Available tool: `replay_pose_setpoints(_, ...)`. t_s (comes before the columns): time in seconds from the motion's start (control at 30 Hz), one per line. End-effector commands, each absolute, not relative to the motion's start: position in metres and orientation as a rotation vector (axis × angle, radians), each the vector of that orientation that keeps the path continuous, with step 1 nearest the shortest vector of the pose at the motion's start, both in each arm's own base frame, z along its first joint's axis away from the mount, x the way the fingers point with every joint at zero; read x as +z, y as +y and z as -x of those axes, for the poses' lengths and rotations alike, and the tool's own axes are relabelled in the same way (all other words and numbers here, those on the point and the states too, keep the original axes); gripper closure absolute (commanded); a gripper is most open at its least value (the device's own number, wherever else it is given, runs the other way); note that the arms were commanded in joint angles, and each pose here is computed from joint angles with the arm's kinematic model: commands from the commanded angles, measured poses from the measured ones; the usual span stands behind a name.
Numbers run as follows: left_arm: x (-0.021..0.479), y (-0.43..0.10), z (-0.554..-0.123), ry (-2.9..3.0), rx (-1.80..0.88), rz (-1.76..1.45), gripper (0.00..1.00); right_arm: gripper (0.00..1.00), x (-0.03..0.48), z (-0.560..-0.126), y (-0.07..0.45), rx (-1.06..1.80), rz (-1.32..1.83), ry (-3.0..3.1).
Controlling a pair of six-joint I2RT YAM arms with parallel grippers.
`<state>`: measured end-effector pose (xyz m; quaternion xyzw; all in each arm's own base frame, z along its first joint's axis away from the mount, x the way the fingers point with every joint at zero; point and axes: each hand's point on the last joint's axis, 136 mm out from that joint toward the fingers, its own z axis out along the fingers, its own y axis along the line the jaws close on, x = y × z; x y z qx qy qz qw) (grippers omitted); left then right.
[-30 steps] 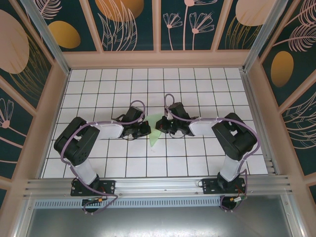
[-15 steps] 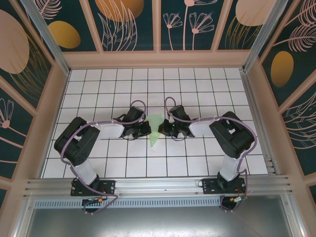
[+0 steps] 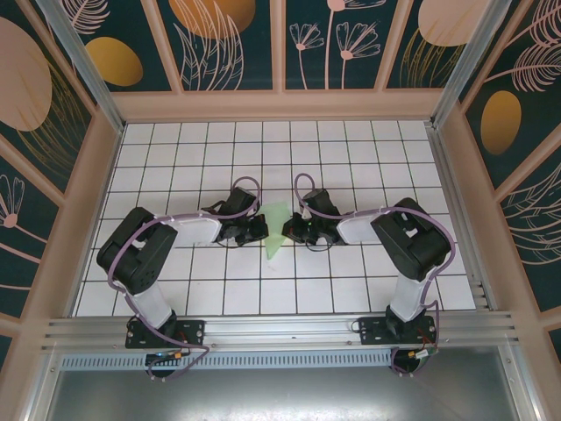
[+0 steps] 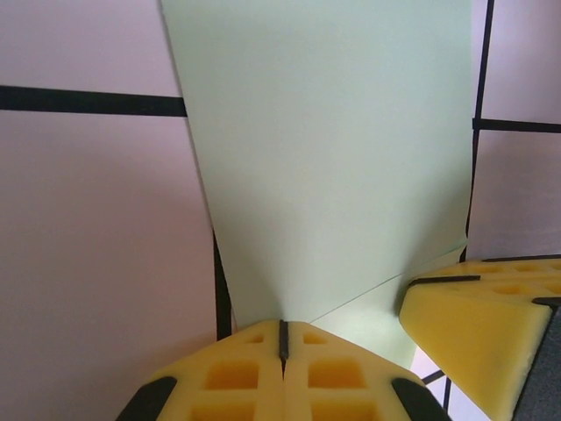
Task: Fold a paper plane with a square sheet of paper (pick it up from the middle)
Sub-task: Third fold the triangle at the center of the table.
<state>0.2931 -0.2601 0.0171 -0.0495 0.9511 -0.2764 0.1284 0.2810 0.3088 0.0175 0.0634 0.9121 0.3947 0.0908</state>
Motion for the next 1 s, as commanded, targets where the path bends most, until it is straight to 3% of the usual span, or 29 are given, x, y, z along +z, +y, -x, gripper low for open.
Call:
replay_pose_setpoints(0.0,0.048,-0.260,-0.297,2.695,-0.856,0.180,0.85,1.00,-0.017,-0.269,0.287,1.038,-0.293,2.810)
replay_pose_setpoints(0.1,0.065,-0.264,-0.289,2.655,-0.963,0.205,0.79,1.00,-0.017,-0.270,0.288,1.039,-0.295,2.811)
replay_pose_setpoints(0.4,0.091,-0.283,-0.265,2.605,-1.135,0.173,0.80,1.00,-0.019,-0.267,0.291,1.034,-0.288,2.828)
replay_pose_setpoints(0.67,0.055,-0.311,-0.252,2.725,-1.065,0.119,0.88,1.00,-0.021,-0.266,0.292,1.033,-0.287,2.834)
replay_pose_setpoints(0.97,0.028,-0.299,-0.252,2.778,-0.927,0.165,0.90,1.00,-0.022,-0.264,0.291,1.026,-0.282,2.841)
